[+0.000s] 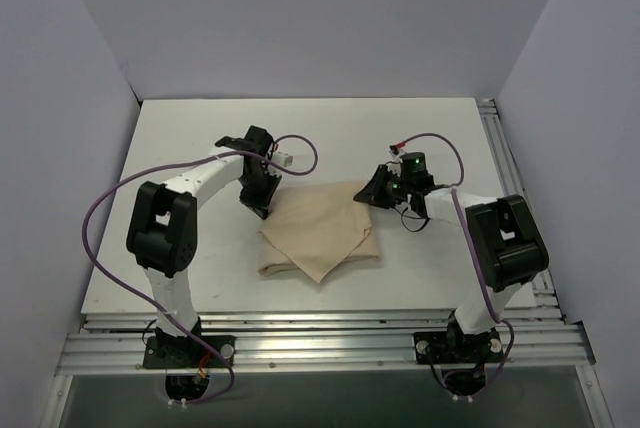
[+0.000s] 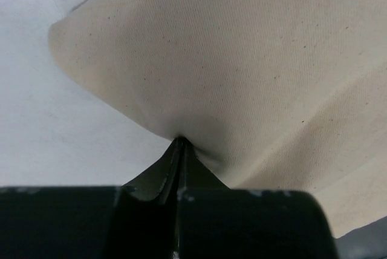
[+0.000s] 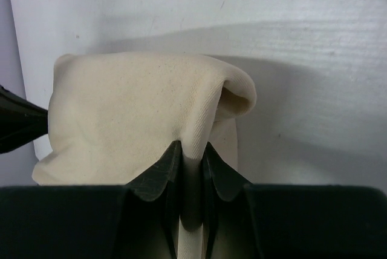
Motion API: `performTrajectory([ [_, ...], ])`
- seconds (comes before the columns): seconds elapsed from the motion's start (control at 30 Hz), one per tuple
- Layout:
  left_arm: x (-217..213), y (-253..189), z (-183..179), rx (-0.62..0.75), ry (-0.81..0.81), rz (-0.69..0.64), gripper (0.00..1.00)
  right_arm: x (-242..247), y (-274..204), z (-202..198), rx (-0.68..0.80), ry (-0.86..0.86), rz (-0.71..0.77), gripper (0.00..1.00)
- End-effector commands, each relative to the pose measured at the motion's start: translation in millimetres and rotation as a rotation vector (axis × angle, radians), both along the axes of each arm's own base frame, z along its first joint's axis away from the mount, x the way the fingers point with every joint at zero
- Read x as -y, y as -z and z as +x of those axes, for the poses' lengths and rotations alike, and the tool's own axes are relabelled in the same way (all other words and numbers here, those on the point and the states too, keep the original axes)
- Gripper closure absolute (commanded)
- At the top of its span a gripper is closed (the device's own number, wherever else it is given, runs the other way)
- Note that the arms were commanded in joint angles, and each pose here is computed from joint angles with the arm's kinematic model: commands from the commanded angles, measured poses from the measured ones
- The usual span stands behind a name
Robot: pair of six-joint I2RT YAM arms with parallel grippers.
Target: Prepare the surgical pack
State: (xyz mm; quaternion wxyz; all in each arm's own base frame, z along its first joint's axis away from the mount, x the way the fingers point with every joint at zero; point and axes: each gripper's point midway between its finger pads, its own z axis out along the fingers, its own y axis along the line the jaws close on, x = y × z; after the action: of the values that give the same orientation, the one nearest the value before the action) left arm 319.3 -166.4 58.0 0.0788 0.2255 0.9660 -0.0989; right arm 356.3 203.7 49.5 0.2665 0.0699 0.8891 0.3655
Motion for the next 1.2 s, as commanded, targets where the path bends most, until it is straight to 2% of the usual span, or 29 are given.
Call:
performTrajectory([
  [0.0,18,-23,59,0.183,0.005,-0.052,0.98,20,3,52,0.046,0.221,-0.069,1.0],
  [0.17,12,-13,101,0.271,0.038,0.023,0.98,29,-13,106,0.101,0.365,-0.047,1.0],
  [0.23,12,-23,126,0.323,0.038,0.036,0.98,33,-2,120,0.089,0.389,-0.061,1.0],
  [0.3,15,-28,148,0.352,0.035,0.045,0.96,34,-13,145,0.123,0.384,-0.048,1.0],
  [0.33,14,-30,156,0.365,0.029,0.048,0.95,35,2,149,0.088,0.373,-0.065,1.0],
  [0.37,14,-24,158,0.348,0.031,0.058,0.92,33,-14,166,0.124,0.36,-0.054,1.0],
  [0.43,13,-41,173,0.386,0.017,0.052,0.89,35,-6,168,0.107,0.328,-0.116,0.98],
  [0.47,11,-45,174,0.388,0.016,0.053,0.83,34,-16,174,0.129,0.312,-0.119,0.84],
  [0.57,-6,-63,183,0.442,-0.017,0.123,0.7,37,-26,172,0.144,0.257,-0.161,0.64],
  [0.6,-11,-69,184,0.451,-0.025,0.149,0.61,41,-31,172,0.139,0.256,-0.182,0.57],
  [0.67,-23,-95,185,0.488,-0.06,0.207,0.54,49,-47,172,0.168,0.245,-0.23,0.53],
  [0.83,-43,-151,174,0.583,-0.056,0.295,0.45,82,-105,156,0.226,0.338,-0.356,0.38],
  [0.9,-44,-169,163,0.618,-0.006,0.321,0.43,90,-107,135,0.169,0.363,-0.371,0.29],
  [0.93,-44,-173,155,0.614,0.018,0.332,0.43,90,-111,119,0.16,0.369,-0.365,0.29],
  [1.0,-36,-175,136,0.593,0.086,0.333,0.43,81,-124,94,0.161,0.361,-0.31,0.27],
  [1.03,-36,-180,126,0.587,0.099,0.327,0.43,65,-99,69,0.111,0.307,-0.304,0.27],
  [1.1,-28,-166,109,0.532,0.134,0.294,0.44,43,-108,48,0.146,0.275,-0.241,0.28],
  [1.13,-26,-168,102,0.532,0.136,0.28,0.44,22,-89,25,0.129,0.21,-0.227,0.29],
  [1.17,-23,-165,99,0.526,0.137,0.271,0.44,1,-96,20,0.175,0.157,-0.151,0.3],
])
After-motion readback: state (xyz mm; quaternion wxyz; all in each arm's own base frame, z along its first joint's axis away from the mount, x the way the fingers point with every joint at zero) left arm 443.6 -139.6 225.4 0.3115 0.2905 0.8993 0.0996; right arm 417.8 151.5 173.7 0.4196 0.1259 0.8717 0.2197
